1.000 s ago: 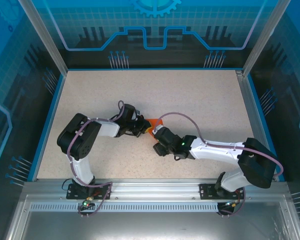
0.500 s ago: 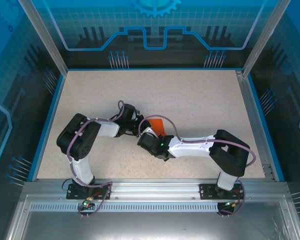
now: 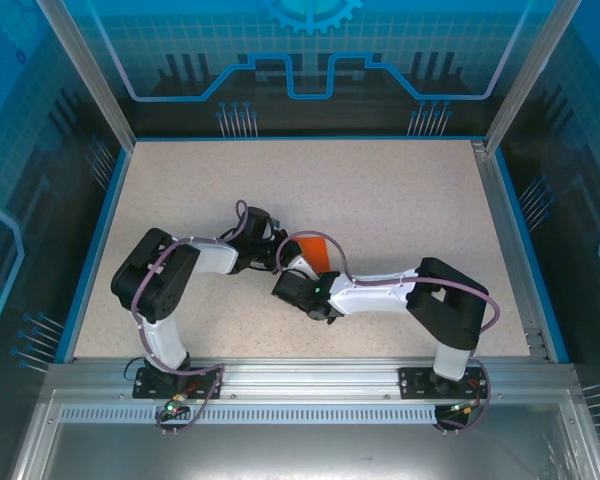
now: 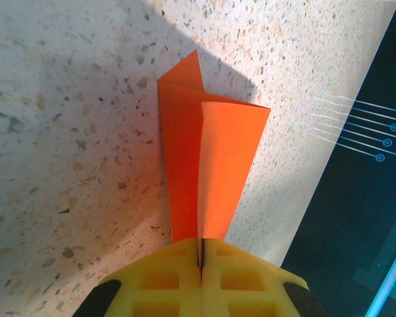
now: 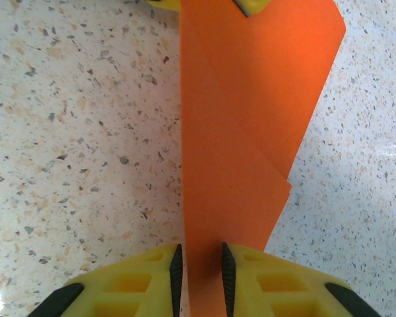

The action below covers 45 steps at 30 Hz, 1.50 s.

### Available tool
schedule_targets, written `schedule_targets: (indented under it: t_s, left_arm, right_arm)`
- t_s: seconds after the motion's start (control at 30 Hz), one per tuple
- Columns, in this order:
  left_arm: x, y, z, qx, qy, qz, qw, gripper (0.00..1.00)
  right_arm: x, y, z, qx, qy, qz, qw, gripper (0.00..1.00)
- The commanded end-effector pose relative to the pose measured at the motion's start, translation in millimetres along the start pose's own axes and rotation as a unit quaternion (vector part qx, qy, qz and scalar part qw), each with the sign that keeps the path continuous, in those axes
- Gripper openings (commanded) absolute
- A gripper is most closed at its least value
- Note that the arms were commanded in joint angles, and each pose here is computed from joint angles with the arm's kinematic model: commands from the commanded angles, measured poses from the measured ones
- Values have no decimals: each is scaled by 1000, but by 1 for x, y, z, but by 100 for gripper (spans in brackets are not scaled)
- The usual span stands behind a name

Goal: Fold a paper plane with a square sheet of paper (pick it up from the middle)
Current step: Fold the wing for the fifth time at the center of the table.

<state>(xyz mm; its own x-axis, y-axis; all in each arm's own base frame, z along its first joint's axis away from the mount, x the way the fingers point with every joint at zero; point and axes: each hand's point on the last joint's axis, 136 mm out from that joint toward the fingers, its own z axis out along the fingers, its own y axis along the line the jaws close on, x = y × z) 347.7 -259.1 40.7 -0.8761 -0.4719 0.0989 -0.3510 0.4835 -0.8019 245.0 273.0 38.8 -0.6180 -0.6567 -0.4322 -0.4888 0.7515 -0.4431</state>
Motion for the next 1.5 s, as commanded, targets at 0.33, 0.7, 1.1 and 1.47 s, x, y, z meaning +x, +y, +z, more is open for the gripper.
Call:
schedule_targets:
  t_s: [0.33, 0.7, 1.1, 1.47]
  left_arm:
    - [0, -10, -6, 8, 5, 10, 1000, 5]
    - [1, -19, -13, 17, 0, 20, 1000, 15]
    - [1, -13, -21, -17, -9, 25, 1000, 42]
    - [8, -22, 1, -25, 34, 25, 999, 50]
  right_arm:
    - [-1, 2, 0, 9, -3, 7, 1000, 10]
    - [3, 0, -1, -28, -11, 37, 999, 1]
    - [-1, -3, -16, -186, -76, 102, 974, 0]
    - [9, -5, -7, -186, -69, 102, 975, 1]
